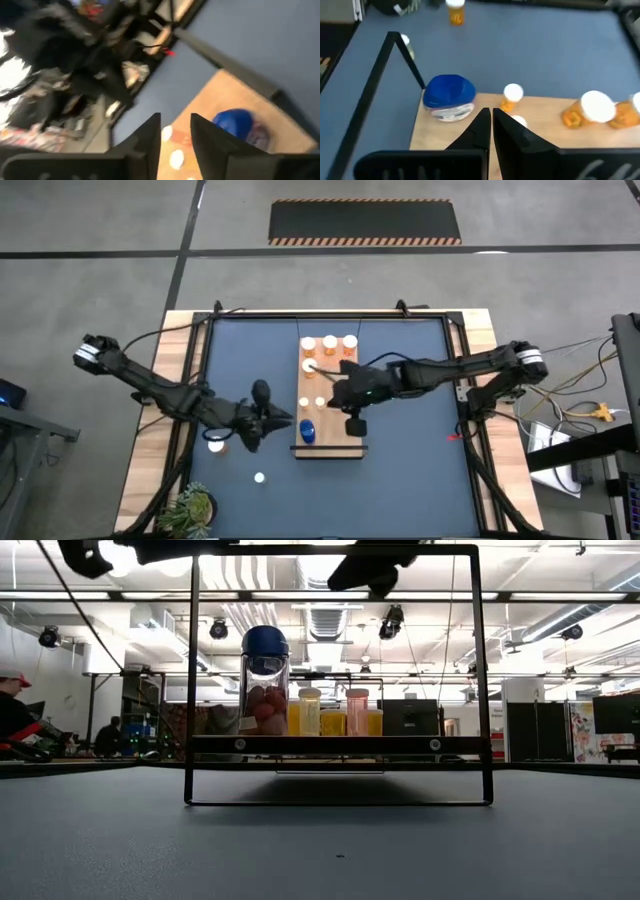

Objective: Pick and place medicine bottles onto shelf by color
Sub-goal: Put the blue pill bottle on the shelf, then adjust the small pink pill bottle on the shelf

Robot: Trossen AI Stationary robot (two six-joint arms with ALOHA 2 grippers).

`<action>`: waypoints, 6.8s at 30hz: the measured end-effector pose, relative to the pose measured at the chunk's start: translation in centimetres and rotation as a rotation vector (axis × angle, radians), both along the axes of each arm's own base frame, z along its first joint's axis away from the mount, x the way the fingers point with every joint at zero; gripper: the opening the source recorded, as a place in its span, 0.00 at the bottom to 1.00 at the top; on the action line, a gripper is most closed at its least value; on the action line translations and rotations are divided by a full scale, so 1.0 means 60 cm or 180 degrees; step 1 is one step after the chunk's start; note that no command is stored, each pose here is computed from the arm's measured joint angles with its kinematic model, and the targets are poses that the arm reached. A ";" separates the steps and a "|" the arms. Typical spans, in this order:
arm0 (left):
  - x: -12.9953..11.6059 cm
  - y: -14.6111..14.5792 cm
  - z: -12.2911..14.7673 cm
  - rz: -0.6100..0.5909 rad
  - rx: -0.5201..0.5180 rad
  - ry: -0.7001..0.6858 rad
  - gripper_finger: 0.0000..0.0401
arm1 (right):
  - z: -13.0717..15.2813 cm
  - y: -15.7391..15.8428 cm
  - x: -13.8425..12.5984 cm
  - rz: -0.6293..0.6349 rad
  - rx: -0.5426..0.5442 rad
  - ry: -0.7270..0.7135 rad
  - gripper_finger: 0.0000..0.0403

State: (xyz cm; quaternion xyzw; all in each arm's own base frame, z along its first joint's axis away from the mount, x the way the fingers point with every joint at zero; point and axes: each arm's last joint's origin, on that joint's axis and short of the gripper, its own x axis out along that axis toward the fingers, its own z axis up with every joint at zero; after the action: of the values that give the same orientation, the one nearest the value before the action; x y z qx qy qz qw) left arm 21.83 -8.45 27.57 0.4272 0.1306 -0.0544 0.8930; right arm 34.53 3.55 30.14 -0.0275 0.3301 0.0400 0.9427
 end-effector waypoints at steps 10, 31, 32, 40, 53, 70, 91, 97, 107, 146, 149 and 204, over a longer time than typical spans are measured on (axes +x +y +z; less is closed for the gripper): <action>-0.056 0.027 -0.047 0.0139 0.0016 -0.0437 0.01 | -0.012 0.015 0.066 -0.0324 0.0365 0.0972 0.02; -0.100 0.047 -0.070 0.0127 0.0011 -0.0679 0.00 | -0.073 0.029 0.122 -0.0692 0.1001 0.1403 0.02; -0.101 0.048 -0.070 0.0128 0.0006 -0.0688 0.00 | -0.076 0.029 0.123 -0.0693 0.0998 0.1411 0.02; -0.102 0.048 -0.068 0.0127 -0.0008 -0.0717 0.00 | -0.090 0.030 0.136 -0.0652 0.0982 0.1346 0.02; -0.102 0.048 -0.068 0.0119 0.0045 -0.0715 0.00 | -0.090 0.036 0.142 -0.0502 0.1064 0.1262 0.02; -0.092 0.039 -0.131 -0.0185 0.0232 0.0298 0.00 | -0.080 0.036 0.138 -0.0404 0.1046 0.1276 0.02; -0.007 0.038 -0.163 -0.0593 0.0144 0.0335 0.00 | -0.077 0.035 0.141 -0.0401 0.0944 0.1177 0.02; 0.014 0.046 -0.174 -0.0637 0.0160 0.0460 0.00 | -0.077 0.035 0.141 -0.0402 0.0946 0.1179 0.02; 0.026 0.054 -0.178 -0.0557 0.0151 0.0509 0.00 | -0.078 0.046 0.139 -0.0319 0.0907 0.1178 0.02; 0.008 0.060 -0.151 -0.0350 -0.0003 0.0253 0.00 | -0.045 0.034 0.109 -0.0404 0.0277 0.1311 0.02; 0.001 0.063 -0.147 -0.0283 0.0012 0.0217 0.00 | -0.034 0.031 0.101 -0.0388 0.0117 0.1279 0.02; -0.067 0.081 -0.130 -0.0106 -0.0200 -0.0288 0.00 | -0.129 -0.052 0.046 -0.0721 0.0052 0.1776 0.02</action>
State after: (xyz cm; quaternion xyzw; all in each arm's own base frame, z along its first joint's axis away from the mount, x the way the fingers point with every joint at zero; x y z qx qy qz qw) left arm 17.81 -3.59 19.78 0.4031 0.0813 -0.0540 0.9099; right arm 37.29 0.45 22.40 0.0292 0.5770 -0.0567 0.8142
